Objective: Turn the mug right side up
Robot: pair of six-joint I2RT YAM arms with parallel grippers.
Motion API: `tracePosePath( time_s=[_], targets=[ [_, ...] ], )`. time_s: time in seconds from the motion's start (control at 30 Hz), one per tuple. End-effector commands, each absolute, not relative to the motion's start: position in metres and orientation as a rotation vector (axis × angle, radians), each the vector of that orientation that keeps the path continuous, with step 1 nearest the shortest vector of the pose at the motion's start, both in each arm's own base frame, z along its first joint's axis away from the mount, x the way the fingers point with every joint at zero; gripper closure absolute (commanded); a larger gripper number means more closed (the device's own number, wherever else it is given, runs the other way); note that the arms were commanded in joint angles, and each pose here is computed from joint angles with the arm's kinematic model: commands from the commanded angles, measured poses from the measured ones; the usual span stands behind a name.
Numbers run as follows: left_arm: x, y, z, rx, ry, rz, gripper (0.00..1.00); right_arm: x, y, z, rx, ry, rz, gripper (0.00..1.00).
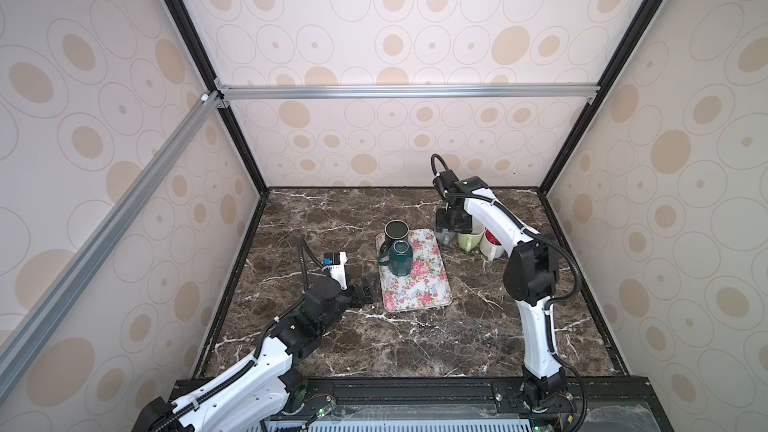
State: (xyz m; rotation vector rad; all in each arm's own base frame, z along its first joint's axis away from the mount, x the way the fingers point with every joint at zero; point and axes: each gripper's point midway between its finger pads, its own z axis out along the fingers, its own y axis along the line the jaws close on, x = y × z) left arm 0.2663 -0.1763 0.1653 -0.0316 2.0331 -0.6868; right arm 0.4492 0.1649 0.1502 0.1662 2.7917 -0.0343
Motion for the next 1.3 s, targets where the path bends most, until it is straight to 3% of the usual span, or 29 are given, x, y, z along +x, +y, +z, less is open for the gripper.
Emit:
tracePosePath(
  time_s=[0.0,0.2,0.4,0.7,0.87,0.93,1.27],
  targets=[
    [0.277,-0.193,0.185,0.088,2.013,-0.685,0.02,0.441,0.158,0.190,0.177,2.695,0.017,0.33],
    [0.289,-0.198,0.190,0.136,1.977,-0.641,0.02,0.398,0.207,0.197,0.073,2.586,0.474,0.33],
    [0.302,-0.197,0.197,0.175,1.954,-0.570,0.02,0.332,0.224,0.199,-0.064,2.519,0.527,0.32],
    [0.327,-0.214,0.170,0.217,2.033,-0.592,0.02,0.248,0.212,0.196,-0.018,2.382,0.732,0.29],
    [0.344,-0.226,0.161,0.254,2.046,-0.604,0.02,0.224,0.198,0.176,0.008,2.364,0.771,0.22],
    [0.350,-0.227,0.155,0.255,2.059,-0.608,0.02,0.219,0.190,0.168,0.044,2.357,0.776,0.15],
    [0.372,-0.231,0.132,0.262,2.106,-0.616,0.02,0.208,0.175,0.148,0.136,2.340,0.786,0.05]
  ],
)
